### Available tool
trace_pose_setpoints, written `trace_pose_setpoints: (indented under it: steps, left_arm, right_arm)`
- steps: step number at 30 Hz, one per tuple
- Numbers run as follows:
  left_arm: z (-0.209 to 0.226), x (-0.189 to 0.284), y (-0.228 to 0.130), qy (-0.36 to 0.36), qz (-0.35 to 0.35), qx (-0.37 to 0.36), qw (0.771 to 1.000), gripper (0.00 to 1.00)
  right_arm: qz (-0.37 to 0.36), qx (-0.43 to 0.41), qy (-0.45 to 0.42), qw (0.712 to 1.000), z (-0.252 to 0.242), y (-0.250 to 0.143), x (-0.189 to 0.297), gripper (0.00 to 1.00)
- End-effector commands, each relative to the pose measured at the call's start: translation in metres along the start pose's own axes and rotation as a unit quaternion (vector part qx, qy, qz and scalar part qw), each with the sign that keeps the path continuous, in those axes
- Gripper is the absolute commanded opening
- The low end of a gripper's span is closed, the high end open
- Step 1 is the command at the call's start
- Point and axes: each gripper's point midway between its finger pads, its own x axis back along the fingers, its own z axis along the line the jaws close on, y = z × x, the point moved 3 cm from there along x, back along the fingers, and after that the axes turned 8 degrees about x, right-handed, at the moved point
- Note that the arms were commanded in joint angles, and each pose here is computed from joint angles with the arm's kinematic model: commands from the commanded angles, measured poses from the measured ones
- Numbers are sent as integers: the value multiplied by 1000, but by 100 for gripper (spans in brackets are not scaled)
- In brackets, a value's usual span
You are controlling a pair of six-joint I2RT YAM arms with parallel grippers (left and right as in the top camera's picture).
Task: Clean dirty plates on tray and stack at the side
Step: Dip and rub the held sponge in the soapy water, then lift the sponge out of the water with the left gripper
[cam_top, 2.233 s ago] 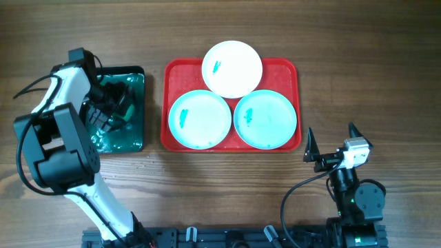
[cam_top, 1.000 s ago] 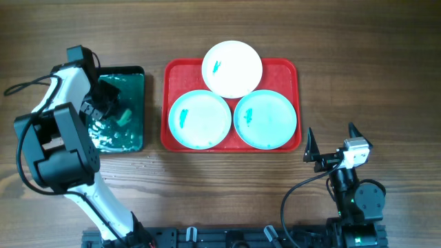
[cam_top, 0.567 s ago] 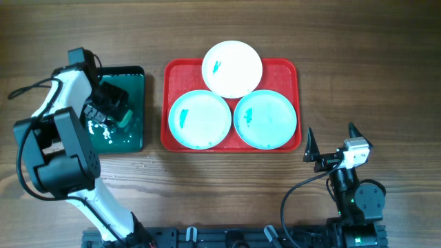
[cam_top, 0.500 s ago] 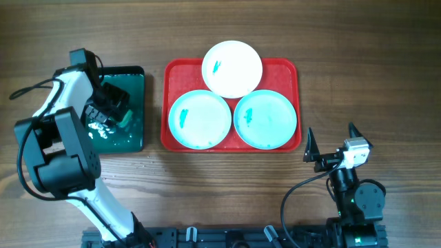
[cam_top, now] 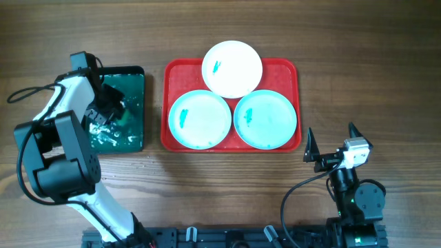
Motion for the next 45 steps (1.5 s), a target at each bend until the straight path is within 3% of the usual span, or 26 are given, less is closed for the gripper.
trace_pose_setpoints:
  steps: [1,9,14,18,23,26,29,33,37,43,45]
  left_arm:
    - [4,6,2,3,-14,0,1000,4]
    - [-12,98,11,-99,-88,0,991,4]
    - [-18,141,4,-164,-96,-7,982,4]
    - [-15,113,7,-134,-90,-3,987,4]
    - [3,22,4,-56,-39,7,998,4]
    - [-4,28,1,-105,11,20,994,4]
    - [-20,61,-1,-203,67,29,977,4]
    - [-20,103,12,-289,85,56,952,4]
    - [-16,127,19,-343,120,93,927,4]
    - [-19,157,9,-411,258,158,860,4]
    - [-17,159,11,-417,263,161,855,4]
  right_arm:
    - [-1,6,-2,1000,0,0,0,100]
    - [-1,6,-2,1000,0,0,0,100]
    - [-1,6,-2,1000,0,0,0,100]
    - [-1,6,-2,1000,0,0,0,100]
    - [-1,6,-2,1000,0,0,0,100]
    - [-1,6,-2,1000,0,0,0,100]
    - [-1,6,-2,1000,0,0,0,100]
    - [-1,6,-2,1000,0,0,0,100]
    - [-1,6,-2,1000,0,0,0,100]
    - [-1,6,-2,1000,0,0,0,100]
    - [-1,6,-2,1000,0,0,0,100]
